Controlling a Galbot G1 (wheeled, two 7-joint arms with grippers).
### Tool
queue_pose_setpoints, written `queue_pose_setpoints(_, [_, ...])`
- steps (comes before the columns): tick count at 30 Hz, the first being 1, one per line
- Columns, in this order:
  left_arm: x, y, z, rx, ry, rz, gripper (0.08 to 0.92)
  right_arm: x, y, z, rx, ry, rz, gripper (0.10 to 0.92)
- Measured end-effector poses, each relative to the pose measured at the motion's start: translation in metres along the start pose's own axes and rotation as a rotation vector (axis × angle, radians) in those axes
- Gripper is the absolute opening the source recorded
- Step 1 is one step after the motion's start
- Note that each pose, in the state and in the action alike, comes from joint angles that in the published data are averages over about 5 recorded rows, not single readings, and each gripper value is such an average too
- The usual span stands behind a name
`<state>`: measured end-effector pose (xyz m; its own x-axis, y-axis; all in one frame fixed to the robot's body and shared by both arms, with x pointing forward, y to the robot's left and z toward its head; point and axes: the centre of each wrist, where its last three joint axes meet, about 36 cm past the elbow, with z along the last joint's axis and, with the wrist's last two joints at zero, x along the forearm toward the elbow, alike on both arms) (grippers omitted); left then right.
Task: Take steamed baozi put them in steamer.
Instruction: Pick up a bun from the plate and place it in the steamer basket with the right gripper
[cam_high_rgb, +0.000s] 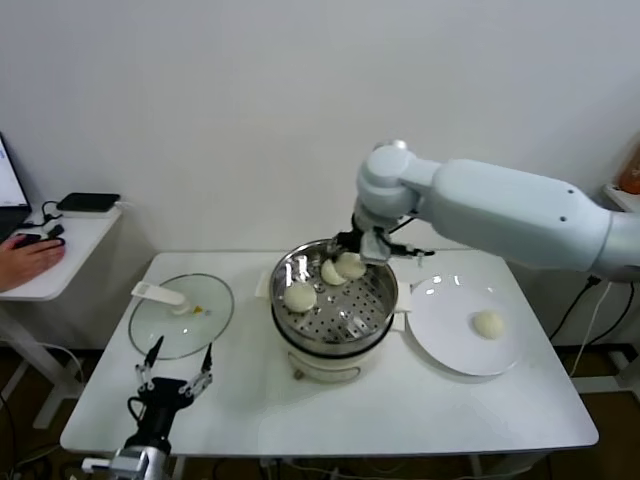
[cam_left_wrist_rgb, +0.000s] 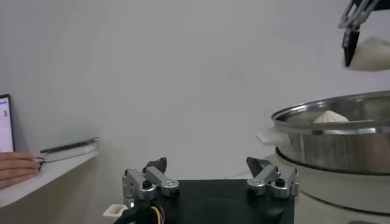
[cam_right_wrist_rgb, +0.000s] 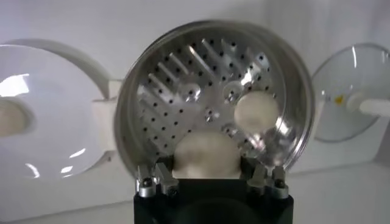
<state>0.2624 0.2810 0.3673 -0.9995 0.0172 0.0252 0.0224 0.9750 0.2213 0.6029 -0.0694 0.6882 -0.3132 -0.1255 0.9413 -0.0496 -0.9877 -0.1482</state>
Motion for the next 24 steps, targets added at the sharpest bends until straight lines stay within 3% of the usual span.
queue_pose_setpoints(7, [0.001, 0.0, 0.002, -0.002, 0.007, -0.001, 0.823, -0.022, -0.018, -0.024, 0.057, -0.051, -0.002, 0.704])
queue_pose_setpoints(24, [-0.001, -0.005, 0.006, -0.001, 0.015, 0.005, 0.823, -0.058, -0.018, -0.05, 0.091, -0.117, -0.022, 0.704])
